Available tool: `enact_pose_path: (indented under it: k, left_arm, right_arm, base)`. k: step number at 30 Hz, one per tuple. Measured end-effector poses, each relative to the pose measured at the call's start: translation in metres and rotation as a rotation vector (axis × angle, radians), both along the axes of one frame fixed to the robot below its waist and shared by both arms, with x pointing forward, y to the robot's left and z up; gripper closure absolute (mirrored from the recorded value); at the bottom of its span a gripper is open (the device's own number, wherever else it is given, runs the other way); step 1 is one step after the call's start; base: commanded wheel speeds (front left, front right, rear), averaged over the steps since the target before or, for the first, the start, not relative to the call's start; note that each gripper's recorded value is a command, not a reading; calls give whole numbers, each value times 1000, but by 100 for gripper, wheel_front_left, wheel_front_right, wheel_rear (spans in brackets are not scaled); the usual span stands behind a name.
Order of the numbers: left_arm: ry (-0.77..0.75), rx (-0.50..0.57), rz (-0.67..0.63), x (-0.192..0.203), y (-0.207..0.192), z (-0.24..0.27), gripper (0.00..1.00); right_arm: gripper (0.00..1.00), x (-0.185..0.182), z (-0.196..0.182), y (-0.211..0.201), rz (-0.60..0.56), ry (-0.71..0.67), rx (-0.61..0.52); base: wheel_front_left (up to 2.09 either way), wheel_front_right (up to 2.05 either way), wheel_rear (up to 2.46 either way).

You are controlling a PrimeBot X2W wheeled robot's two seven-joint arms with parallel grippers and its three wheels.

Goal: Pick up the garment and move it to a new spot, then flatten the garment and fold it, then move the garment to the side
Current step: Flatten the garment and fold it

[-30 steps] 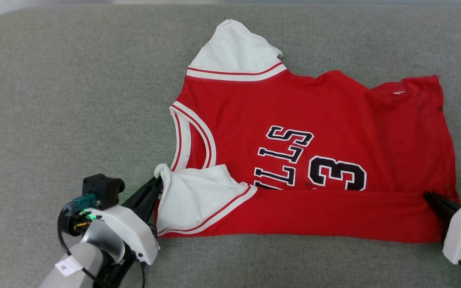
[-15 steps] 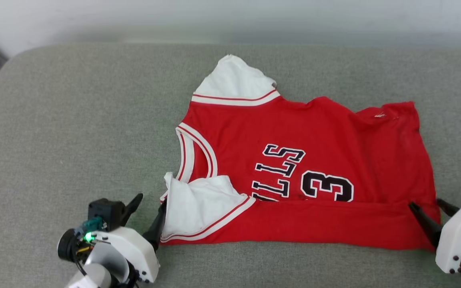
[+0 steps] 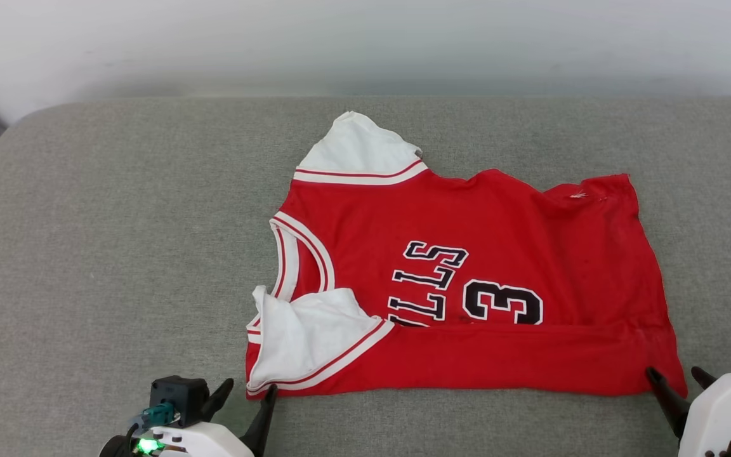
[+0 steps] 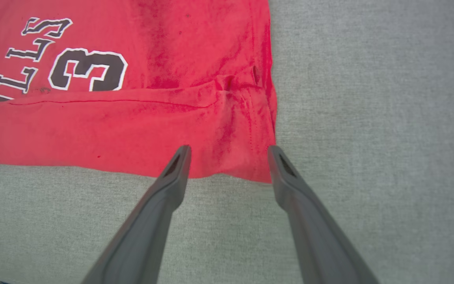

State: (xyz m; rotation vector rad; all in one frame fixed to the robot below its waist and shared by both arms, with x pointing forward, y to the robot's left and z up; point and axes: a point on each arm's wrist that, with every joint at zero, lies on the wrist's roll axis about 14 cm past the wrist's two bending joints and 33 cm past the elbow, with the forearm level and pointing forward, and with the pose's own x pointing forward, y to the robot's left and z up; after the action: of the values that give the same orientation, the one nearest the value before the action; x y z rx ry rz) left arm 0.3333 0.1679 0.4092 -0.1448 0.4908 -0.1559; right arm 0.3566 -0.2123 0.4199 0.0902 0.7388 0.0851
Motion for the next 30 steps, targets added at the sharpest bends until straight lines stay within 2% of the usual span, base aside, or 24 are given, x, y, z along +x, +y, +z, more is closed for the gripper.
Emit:
enact_pose_path:
  k: [4,11,13,17,23,24,25,26,27,28,30]
  left_arm:
    - [24,-36,-9,-1,-12,3,0]
    - [82,-22,42,6,-5,-10,0]
    - [123,8,32,4,-1,-20,0]
    - [203,2,21,0,-4,-36,0]
    - [244,4,17,2,-3,-48,0]
    - [253,3,9,2,-4,-50,15]
    - [259,-3,-2,2,-7,-51,55]
    - [263,-7,-12,2,-8,-51,86]
    - [261,-8,-23,2,-10,-51,86]
    - [258,-12,-28,2,-11,-50,100]
    - [249,-47,-32,1,-17,-47,100]
  right_arm:
    - [0,-2,3,3,-7,-4,9]
    - [0,-4,0,4,-16,7,16]
    - [0,-3,-1,3,-22,10,16]
    - [0,-5,-6,-1,-34,24,11]
    - [0,-5,-12,-3,-42,40,10]
    - [0,-5,-13,-3,-42,43,9]
    - [0,-4,-13,-3,-40,43,8]
    - [0,-4,-13,-2,-39,41,7]
    - [0,-2,-12,-2,-37,36,6]
    - [0,-1,-10,-2,-37,30,6]
    - [0,0,-8,-3,-38,22,6]
  base:
    - [0,0,0]
    - [0,0,0]
    - [0,0,0]
    - [0,0,0]
    - [0,0,0]
    - [0,0,0]
    - [0,0,0]
    - [0,0,0]
    - [0,0,0]
    - [0,0,0]
    - [0,0,0]
